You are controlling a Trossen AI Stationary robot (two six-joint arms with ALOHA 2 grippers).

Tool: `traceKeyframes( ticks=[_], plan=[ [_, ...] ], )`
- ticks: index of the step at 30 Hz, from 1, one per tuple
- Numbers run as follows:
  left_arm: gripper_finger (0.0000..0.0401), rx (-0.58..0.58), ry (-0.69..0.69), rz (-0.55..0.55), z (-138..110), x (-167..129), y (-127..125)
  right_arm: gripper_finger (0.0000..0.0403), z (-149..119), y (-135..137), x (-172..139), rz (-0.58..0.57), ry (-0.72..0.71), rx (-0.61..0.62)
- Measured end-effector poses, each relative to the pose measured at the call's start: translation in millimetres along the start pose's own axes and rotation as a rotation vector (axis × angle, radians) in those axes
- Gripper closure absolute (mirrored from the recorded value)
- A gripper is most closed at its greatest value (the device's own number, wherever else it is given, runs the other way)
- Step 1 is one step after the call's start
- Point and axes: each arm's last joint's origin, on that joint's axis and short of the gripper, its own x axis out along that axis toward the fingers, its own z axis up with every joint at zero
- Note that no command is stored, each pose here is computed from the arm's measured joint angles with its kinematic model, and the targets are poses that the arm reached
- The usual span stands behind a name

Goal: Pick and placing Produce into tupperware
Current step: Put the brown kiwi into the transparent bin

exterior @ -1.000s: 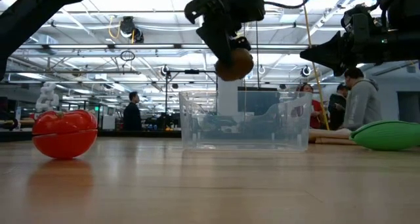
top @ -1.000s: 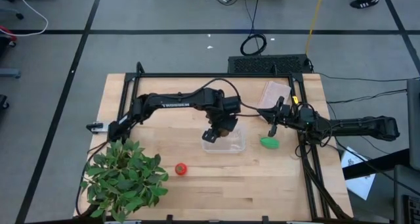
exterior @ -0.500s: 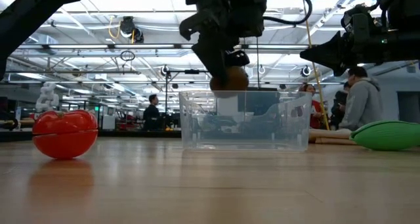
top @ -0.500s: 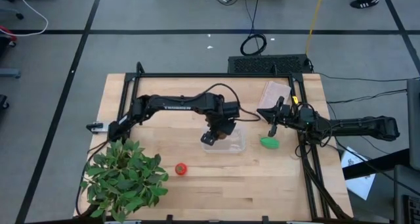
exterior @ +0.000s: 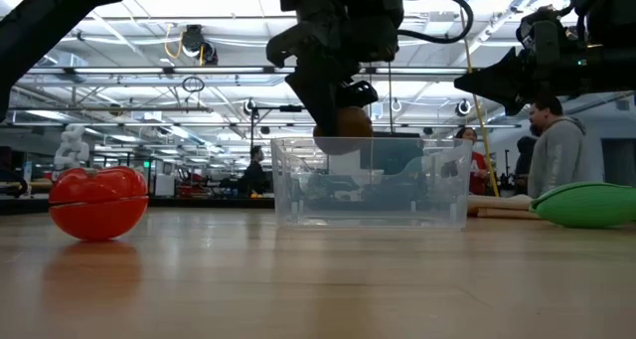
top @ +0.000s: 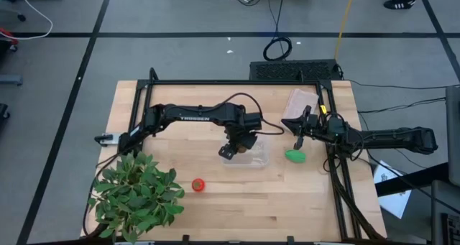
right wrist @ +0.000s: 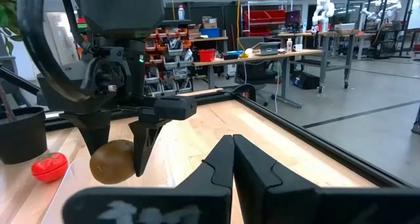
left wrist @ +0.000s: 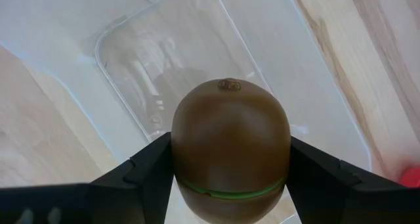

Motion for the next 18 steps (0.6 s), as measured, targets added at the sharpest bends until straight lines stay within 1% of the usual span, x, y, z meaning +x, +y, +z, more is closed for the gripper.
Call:
traceKeyframes(
  ticks=[18],
  plan=[
    [0.0160,-0.036,-0.021,0.019,-3.5,-2.3,9.3,0.0403,0.0,0.0,0.0,0.000,0.000,0.000]
  ],
)
